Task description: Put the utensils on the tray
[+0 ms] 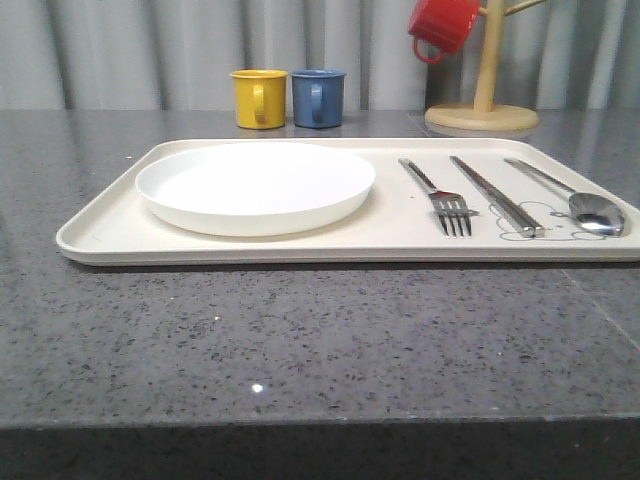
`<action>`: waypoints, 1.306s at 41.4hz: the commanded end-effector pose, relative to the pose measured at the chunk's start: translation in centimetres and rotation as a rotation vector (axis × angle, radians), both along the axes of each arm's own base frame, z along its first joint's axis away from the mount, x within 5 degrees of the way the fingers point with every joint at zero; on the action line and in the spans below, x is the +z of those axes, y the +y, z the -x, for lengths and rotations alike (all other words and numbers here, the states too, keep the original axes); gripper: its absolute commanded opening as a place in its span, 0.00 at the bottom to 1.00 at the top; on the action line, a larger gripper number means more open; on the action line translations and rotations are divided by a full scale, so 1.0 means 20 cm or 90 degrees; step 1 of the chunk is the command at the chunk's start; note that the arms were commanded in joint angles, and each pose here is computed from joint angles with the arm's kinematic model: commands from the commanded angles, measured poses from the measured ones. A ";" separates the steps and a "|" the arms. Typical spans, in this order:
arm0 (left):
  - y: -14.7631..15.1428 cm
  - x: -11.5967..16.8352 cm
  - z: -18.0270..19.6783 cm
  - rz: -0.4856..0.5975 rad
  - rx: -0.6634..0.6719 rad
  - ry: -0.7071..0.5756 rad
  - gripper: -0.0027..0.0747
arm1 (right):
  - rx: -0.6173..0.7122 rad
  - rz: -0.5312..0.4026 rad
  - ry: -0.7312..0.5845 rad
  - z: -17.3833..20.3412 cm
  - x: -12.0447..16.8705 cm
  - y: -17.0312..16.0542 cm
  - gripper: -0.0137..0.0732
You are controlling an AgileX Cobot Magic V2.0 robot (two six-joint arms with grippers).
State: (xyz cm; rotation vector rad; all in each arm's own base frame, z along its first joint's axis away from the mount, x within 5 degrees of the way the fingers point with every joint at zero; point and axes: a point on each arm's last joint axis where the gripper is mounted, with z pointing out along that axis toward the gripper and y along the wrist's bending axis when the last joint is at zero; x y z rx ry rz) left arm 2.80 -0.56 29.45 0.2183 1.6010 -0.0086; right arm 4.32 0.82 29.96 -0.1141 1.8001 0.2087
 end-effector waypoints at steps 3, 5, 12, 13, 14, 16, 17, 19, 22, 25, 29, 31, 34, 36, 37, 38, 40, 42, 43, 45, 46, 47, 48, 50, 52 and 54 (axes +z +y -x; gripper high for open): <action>0.00 0.08 0.00 0.022 0.001 -0.061 0.01 | -0.002 -0.010 -0.112 0.08 0.01 -0.02 0.07; 0.00 0.08 0.00 0.022 0.001 -0.061 0.01 | -0.002 -0.013 -0.123 0.09 0.00 -0.02 0.07; 0.00 0.08 0.00 0.022 0.001 -0.061 0.01 | -0.001 -0.017 -0.141 0.10 0.01 -0.03 0.07; 0.00 0.08 0.00 0.022 0.001 -0.061 0.01 | -0.001 -0.017 -0.141 0.10 0.01 -0.03 0.07; 0.00 0.08 0.00 0.022 0.001 -0.061 0.01 | -0.001 -0.017 -0.141 0.10 0.01 -0.03 0.07; 0.00 0.08 0.00 0.022 0.001 -0.061 0.01 | -0.001 -0.017 -0.141 0.10 0.01 -0.03 0.07; 0.00 0.08 0.00 0.022 0.001 -0.061 0.01 | -0.001 -0.017 -0.141 0.10 0.01 -0.03 0.07; 0.00 0.08 0.00 0.022 0.001 -0.061 0.01 | -0.001 -0.017 -0.141 0.10 0.01 -0.03 0.07; 0.00 0.08 0.00 0.022 0.001 -0.061 0.01 | -0.001 -0.017 -0.141 0.10 0.01 -0.03 0.07; 0.00 0.08 0.00 0.022 0.001 -0.061 0.01 | -0.001 -0.017 -0.141 0.10 0.01 -0.03 0.07; 0.00 0.08 0.00 0.022 0.001 -0.061 0.01 | -0.001 -0.017 -0.141 0.10 0.01 -0.03 0.07; 0.00 0.08 0.00 0.022 0.001 -0.061 0.01 | -0.001 -0.017 -0.141 0.10 0.01 -0.03 0.07; 0.00 0.08 0.00 0.022 0.001 -0.061 0.01 | -0.001 -0.017 -0.141 0.10 0.01 -0.03 0.07; 0.00 0.08 0.00 0.022 0.001 -0.061 0.01 | -0.001 -0.017 -0.141 0.10 0.01 -0.03 0.07; 0.00 0.08 0.00 0.022 0.001 -0.061 0.01 | -0.001 -0.017 -0.141 0.10 0.01 -0.03 0.07; 0.00 0.08 0.00 0.022 0.001 -0.061 0.01 | -0.001 -0.017 -0.141 0.10 0.01 -0.03 0.07; 0.00 0.08 0.00 0.022 0.001 -0.061 0.01 | -0.001 -0.017 -0.141 0.10 0.01 -0.03 0.07; 0.00 0.08 0.00 0.022 0.001 -0.061 0.01 | -0.001 -0.016 -0.140 0.10 0.01 -0.03 0.07; 0.00 0.08 0.00 0.022 0.001 -0.061 0.01 | -0.001 -0.016 -0.140 0.10 0.01 -0.03 0.07; 0.00 0.08 0.00 0.022 0.001 -0.061 0.01 | -0.001 -0.016 -0.139 0.10 0.01 -0.03 0.07; 0.00 0.08 0.00 0.022 0.001 -0.061 0.01 | -0.001 -0.016 -0.139 0.10 0.01 -0.03 0.07; 0.00 0.08 0.00 0.022 0.001 -0.061 0.01 | -0.001 -0.016 -0.139 0.10 0.01 -0.03 0.07; 0.00 0.08 0.00 0.022 0.001 -0.061 0.01 | -0.001 -0.016 -0.139 0.10 0.01 -0.03 0.07; 0.00 0.08 0.00 0.022 0.001 -0.061 0.01 | -0.001 -0.016 -0.139 0.10 0.01 -0.03 0.07; 0.00 0.08 0.00 0.022 0.001 -0.061 0.01 | -0.001 -0.016 -0.139 0.10 0.01 -0.03 0.07; 0.00 0.08 0.00 0.020 0.002 -0.062 0.01 | -0.001 -0.016 -0.139 0.10 0.01 -0.03 0.07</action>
